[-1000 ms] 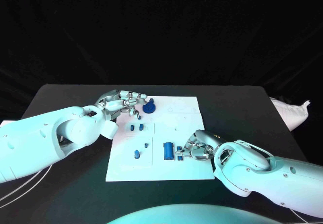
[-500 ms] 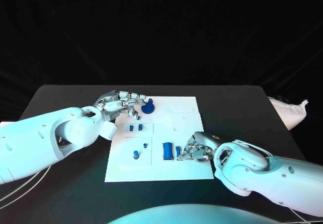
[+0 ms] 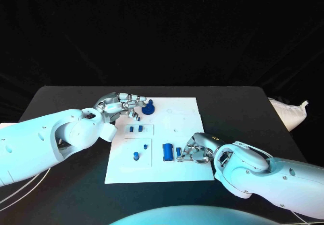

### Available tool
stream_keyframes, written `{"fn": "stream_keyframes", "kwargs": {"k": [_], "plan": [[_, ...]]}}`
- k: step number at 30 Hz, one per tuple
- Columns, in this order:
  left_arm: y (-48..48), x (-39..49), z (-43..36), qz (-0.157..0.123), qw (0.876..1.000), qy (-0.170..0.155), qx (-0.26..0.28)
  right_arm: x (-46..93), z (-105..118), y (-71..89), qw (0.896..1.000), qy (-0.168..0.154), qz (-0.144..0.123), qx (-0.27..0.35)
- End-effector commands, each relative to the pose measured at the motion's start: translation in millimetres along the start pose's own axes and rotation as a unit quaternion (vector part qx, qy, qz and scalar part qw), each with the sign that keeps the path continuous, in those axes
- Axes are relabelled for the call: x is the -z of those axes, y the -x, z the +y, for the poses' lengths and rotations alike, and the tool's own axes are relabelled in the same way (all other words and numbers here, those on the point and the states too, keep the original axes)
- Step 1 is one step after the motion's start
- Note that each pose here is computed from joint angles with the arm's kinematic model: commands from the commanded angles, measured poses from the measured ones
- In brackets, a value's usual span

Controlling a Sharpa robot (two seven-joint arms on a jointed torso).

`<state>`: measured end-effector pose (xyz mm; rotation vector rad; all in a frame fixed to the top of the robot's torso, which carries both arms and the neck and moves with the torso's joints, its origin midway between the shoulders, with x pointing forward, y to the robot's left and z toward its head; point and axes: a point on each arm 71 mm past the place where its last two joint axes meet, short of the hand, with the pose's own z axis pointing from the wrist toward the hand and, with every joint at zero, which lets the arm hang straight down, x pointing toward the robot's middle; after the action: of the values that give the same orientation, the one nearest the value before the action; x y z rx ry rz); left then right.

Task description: Assemble the parts on the task board

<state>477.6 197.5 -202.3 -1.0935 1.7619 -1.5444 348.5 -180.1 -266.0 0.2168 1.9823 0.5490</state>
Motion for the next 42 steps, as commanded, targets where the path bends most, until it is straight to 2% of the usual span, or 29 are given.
{"fn": "stream_keyframes", "kwargs": {"k": [1, 5, 8, 11, 12, 16, 20, 23, 28, 29, 31, 37, 41, 42], "plan": [[0.2, -0.4, 1.1, 0.005, 1.000, -0.001, 0.007, 0.5, -1.5, 9.1, 0.996, 0.010, -0.003, -0.085], [6.7, 2.3, 5.2, -0.014, 0.999, -0.006, 0.041, -11.4, -9.7, 26.2, 0.985, 0.022, -0.003, -0.173], [17.2, 3.5, 7.6, -0.046, 0.996, -0.016, 0.072, -27.6, -18.9, 43.1, 0.965, 0.042, -0.005, -0.260], [28.7, 4.3, 8.9, -0.077, 0.992, -0.031, 0.091, -45.0, -27.8, 60.0, 0.944, 0.069, -0.020, -0.323], [29.5, 4.3, 9.0, -0.079, 0.992, -0.032, 0.092, -46.2, -28.3, 61.2, 0.942, 0.071, -0.022, -0.326], [42.7, 4.0, 11.4, -0.115, 0.987, -0.050, 0.102, -67.3, -39.1, 80.8, 0.916, 0.104, -0.052, -0.384], [51.4, 0.0, 16.8, -0.143, 0.982, -0.060, 0.104, -85.2, -46.7, 91.9, 0.890, 0.131, -0.071, -0.432], [55.4, -2.9, 20.3, -0.157, 0.980, -0.067, 0.103, -96.3, -51.5, 97.3, 0.874, 0.139, -0.087, -0.457], [59.9, -10.1, 24.6, -0.172, 0.977, -0.076, 0.099, -110.6, -60.7, 102.6, 0.861, 0.131, -0.114, -0.477], [56.1, -8.8, 26.8, -0.149, 0.983, -0.048, 0.093, -108.6, -60.5, 98.3, 0.892, 0.096, -0.104, -0.429], [55.4, -8.7, 26.9, -0.151, 0.983, -0.048, 0.092, -108.3, -59.5, 98.3, 0.891, 0.097, -0.106, -0.431], [46.3, -8.0, 27.9, -0.168, 0.981, -0.054, 0.077, -104.6, -46.5, 98.5, 0.877, 0.105, -0.130, -0.451], [35.4, -6.5, 28.4, -0.188, 0.978, -0.062, 0.058, -99.4, -32.5, 97.7, 0.861, 0.109, -0.156, -0.473], [30.3, -5.6, 28.5, -0.197, 0.977, -0.066, 0.049, -96.7, -26.5, 97.0, 0.853, 0.109, -0.168, -0.481]]}}
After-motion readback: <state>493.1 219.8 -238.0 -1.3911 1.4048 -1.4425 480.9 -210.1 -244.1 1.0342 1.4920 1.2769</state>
